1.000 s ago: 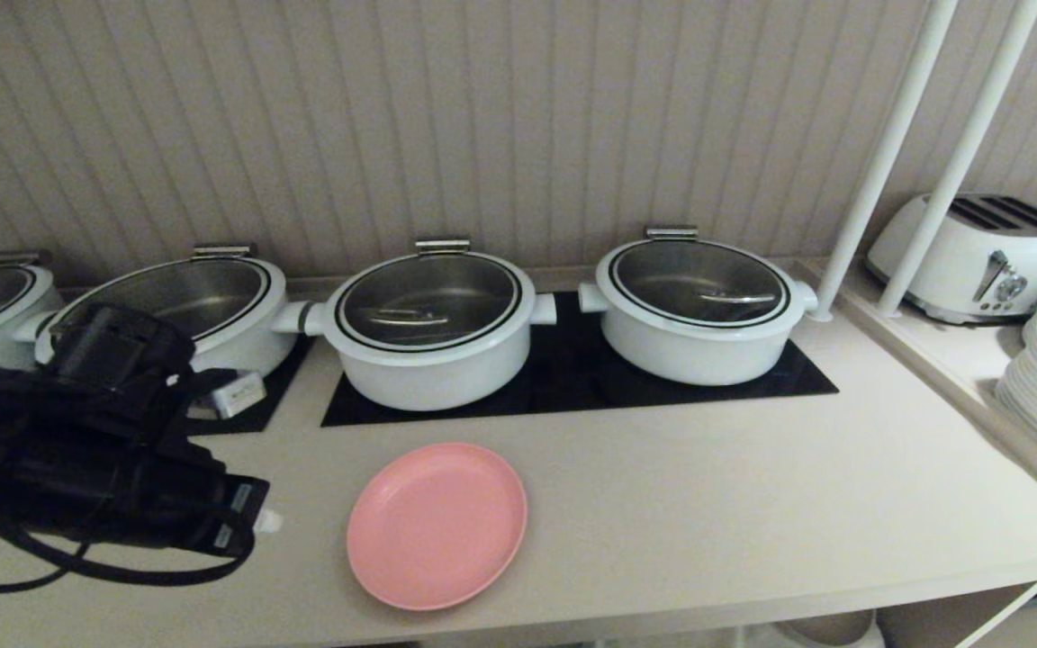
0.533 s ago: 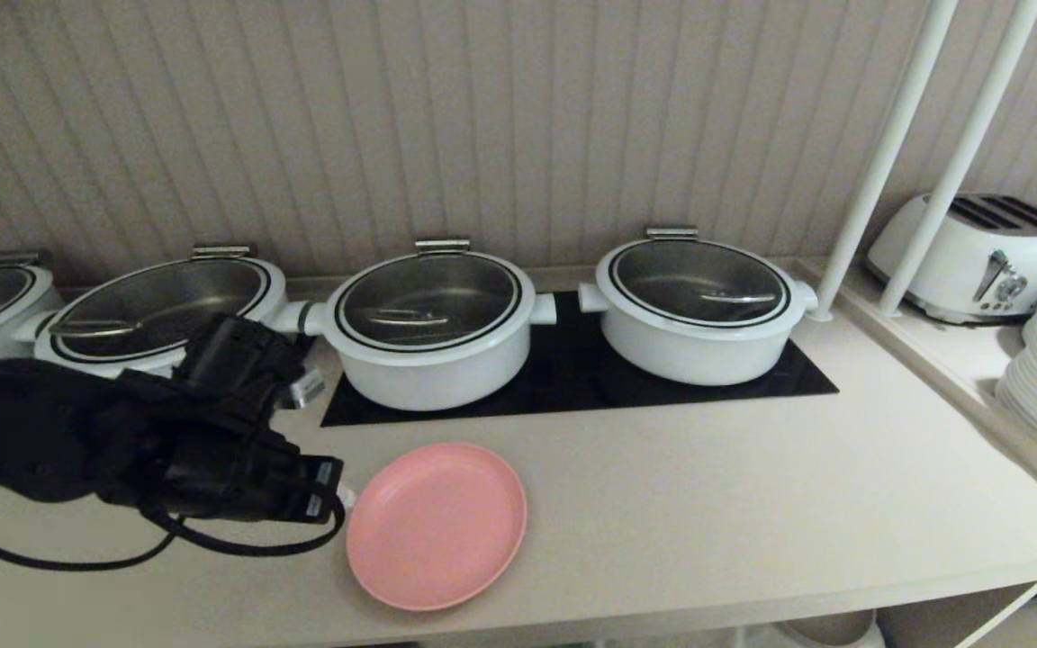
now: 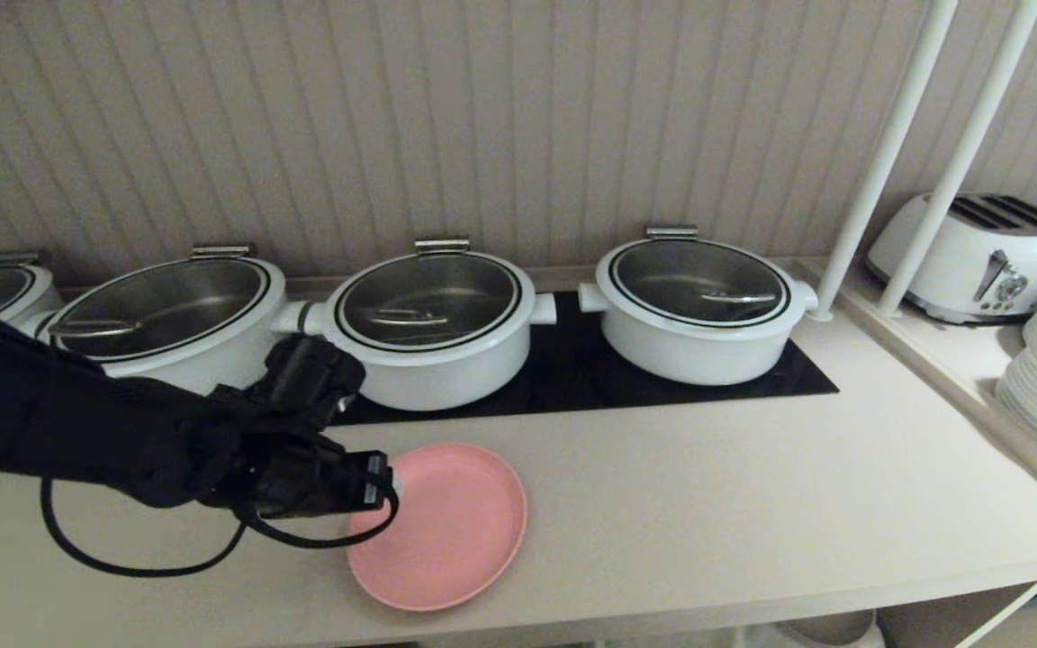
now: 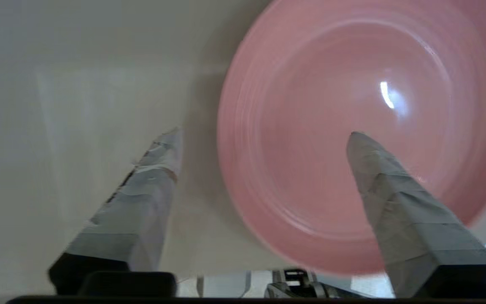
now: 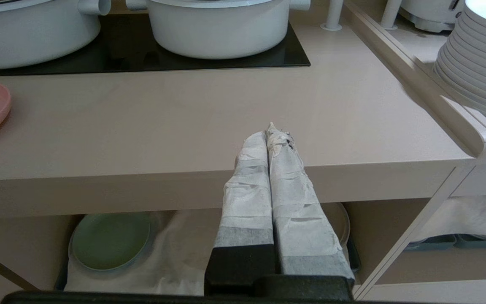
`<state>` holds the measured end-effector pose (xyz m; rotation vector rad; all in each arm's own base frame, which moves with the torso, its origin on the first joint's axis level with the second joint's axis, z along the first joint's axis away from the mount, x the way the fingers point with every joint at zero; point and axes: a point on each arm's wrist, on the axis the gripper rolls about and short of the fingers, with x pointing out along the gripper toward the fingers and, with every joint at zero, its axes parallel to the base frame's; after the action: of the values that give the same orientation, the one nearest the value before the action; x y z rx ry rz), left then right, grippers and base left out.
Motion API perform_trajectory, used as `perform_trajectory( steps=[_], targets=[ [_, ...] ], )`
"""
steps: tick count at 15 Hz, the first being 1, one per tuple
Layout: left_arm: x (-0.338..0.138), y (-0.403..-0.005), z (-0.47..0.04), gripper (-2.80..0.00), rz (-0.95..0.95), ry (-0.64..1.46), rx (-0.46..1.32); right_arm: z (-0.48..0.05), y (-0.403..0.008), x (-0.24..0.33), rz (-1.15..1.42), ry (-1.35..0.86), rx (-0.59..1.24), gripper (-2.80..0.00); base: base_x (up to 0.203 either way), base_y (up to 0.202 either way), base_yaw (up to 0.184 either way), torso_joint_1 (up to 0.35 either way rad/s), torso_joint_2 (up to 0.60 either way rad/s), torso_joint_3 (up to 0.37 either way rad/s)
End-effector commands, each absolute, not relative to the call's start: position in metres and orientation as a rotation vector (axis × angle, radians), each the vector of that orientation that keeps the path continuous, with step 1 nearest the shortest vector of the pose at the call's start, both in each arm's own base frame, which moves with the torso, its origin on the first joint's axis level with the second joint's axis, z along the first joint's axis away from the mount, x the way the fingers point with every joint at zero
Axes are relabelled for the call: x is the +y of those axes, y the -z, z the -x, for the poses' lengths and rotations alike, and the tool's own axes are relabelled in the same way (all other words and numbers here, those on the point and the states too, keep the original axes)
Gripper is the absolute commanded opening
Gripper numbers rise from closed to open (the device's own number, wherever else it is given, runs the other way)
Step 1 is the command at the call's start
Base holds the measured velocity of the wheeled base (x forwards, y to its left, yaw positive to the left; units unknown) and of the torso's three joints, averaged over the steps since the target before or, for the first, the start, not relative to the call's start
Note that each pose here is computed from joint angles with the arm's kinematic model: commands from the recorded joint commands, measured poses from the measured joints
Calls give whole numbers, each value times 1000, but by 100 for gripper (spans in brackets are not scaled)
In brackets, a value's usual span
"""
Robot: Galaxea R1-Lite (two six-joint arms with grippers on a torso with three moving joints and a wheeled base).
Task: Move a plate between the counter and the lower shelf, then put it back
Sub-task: Pick up the plate
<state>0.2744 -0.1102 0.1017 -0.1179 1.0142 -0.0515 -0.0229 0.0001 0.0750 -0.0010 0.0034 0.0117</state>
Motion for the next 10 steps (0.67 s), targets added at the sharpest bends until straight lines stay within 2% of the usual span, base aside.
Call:
perform_trajectory(
  steps=[1,10],
  targets=[
    [-113,-87,-280,0,102,32,1054,23,-75,0,2,-12,5,-280,0,0,0,0,0,0],
    [-111,-66,-294,0,86,-34,1064,23,-75,0,2,-12,5,-280,0,0,0,0,0,0]
  ],
)
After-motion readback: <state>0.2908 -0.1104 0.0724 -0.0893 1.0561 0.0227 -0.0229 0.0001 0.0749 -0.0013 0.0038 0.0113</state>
